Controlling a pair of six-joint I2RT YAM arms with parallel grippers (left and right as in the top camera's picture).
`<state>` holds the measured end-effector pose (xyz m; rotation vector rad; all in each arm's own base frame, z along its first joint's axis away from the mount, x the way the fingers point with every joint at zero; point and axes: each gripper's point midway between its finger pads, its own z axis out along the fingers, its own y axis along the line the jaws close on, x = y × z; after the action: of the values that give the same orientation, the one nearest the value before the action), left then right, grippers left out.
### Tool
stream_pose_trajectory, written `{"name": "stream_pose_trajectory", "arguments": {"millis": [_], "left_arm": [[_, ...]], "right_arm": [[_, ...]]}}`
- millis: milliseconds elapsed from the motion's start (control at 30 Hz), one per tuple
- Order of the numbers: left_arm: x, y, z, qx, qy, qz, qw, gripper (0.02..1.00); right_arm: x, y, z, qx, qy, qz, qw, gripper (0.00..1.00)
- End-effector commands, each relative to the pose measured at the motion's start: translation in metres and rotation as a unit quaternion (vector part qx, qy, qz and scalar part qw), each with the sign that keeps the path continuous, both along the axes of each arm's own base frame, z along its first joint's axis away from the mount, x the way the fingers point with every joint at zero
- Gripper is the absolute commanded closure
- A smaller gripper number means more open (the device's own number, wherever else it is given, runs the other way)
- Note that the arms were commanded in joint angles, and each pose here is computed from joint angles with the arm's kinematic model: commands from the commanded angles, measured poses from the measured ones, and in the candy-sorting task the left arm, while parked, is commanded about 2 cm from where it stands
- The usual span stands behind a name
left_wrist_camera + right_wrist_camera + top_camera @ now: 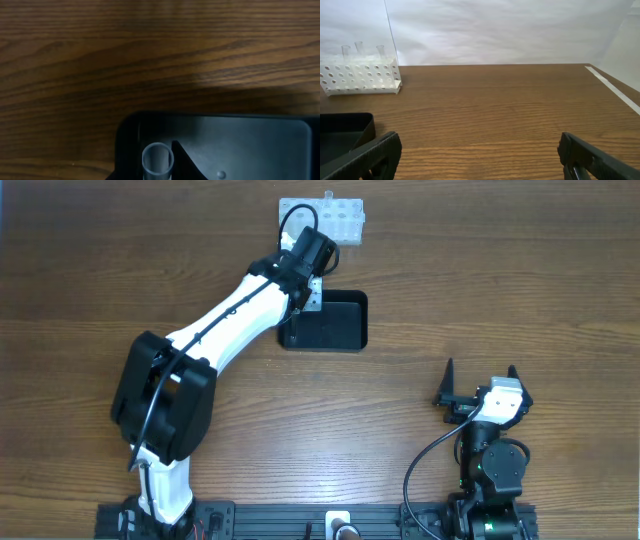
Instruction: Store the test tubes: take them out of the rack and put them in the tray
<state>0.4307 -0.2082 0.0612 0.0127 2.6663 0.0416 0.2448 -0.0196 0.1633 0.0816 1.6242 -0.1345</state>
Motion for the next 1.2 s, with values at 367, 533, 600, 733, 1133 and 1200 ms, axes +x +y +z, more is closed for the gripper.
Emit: {"name": "stream_pose_trajectory", "arguments": {"millis": [367, 533, 600, 733, 1133, 1200], "left_arm": [[0.011, 0.005, 0.009, -0.008, -0.019, 0.017, 1.0, 0.603], [0.029, -0.001, 0.07, -0.039, -0.086, 0.022, 0.995, 0.514], [0.043, -0.006, 0.099, -0.043, -0.126, 0.012, 0.991, 0.492], [0.068, -0.02, 0.142, -0.047, -0.192, -0.03, 0.98, 0.347], [0.12, -0.028, 0.099, 0.007, -0.222, -0.015, 0.975, 0.268], [0.128, -0.032, 0.089, 0.013, -0.22, -0.021, 0.975, 0.268]], "right_arm": [[0.0, 0.003, -0.002, 0.002, 0.0, 0.006, 1.0, 0.007], [0.0, 0.003, -0.002, 0.002, 0.0, 0.006, 1.0, 0.007], [0.0, 0.003, -0.002, 0.002, 0.0, 0.006, 1.0, 0.007], [0.0, 0.003, -0.002, 0.002, 0.0, 0.006, 1.0, 0.007], [0.0, 0.003, -0.002, 0.002, 0.0, 0.006, 1.0, 0.009], [0.0, 0.003, -0.002, 0.002, 0.0, 0.006, 1.0, 0.007]]}}
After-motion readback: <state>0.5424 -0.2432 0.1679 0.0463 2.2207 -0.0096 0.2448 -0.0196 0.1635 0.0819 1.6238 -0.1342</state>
